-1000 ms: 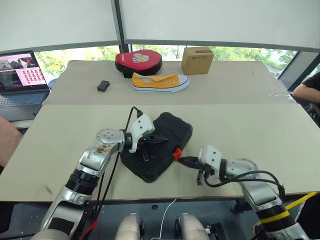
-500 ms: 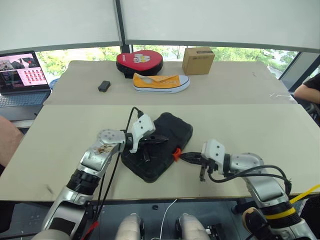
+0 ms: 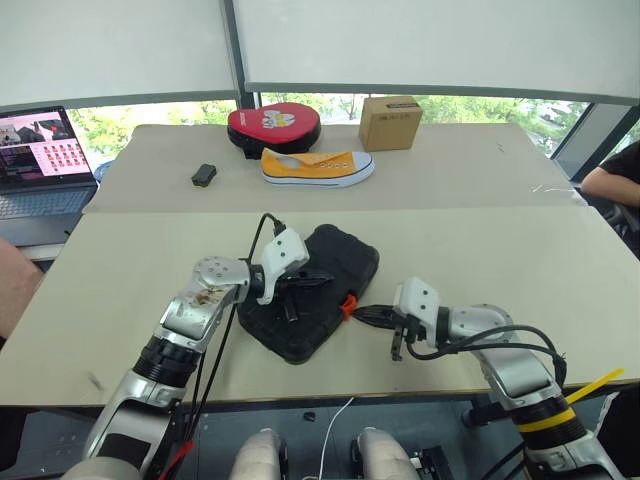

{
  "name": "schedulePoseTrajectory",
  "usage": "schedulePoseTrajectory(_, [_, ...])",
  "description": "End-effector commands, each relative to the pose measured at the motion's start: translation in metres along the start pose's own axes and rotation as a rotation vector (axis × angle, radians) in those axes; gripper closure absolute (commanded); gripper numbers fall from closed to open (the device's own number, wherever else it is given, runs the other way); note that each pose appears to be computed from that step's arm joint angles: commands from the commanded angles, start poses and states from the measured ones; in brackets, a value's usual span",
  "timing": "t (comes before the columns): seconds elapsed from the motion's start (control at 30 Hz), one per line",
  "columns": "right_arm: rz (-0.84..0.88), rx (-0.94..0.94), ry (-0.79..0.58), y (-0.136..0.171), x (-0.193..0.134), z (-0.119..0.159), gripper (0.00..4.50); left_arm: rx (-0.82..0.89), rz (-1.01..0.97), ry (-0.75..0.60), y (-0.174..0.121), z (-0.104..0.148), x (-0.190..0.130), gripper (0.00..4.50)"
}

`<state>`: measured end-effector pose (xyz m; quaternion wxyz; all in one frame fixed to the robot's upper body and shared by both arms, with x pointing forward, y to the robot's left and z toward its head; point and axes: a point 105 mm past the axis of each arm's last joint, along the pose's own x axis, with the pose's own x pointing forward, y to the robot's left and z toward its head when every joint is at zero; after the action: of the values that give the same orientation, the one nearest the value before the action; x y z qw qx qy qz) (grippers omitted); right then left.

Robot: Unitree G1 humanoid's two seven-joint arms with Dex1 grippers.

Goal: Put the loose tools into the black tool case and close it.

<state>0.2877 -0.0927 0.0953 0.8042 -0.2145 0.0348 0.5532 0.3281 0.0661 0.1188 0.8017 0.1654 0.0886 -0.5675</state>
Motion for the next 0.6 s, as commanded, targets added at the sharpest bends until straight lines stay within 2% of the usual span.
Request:
schedulePoseTrajectory(0.03, [0.031,-0.033,-0.058,0.001,0.013,0.019,4.45,-0.131,-0.045,0.147,-0.015,-0.048,0.007,4.49])
schedulePoseTrajectory(0.33, [0.047,-0.039,-0.044,-0.002,0.024,0.017,4.45,-0.154,-0.052,0.177,-0.018,-0.056,0.005,4.49])
schedulePoseTrajectory(0.6, [0.04,-0.041,-0.093,-0.006,0.03,0.027,4.45,-0.168,-0.04,0.187,-0.018,-0.06,0.001,4.49])
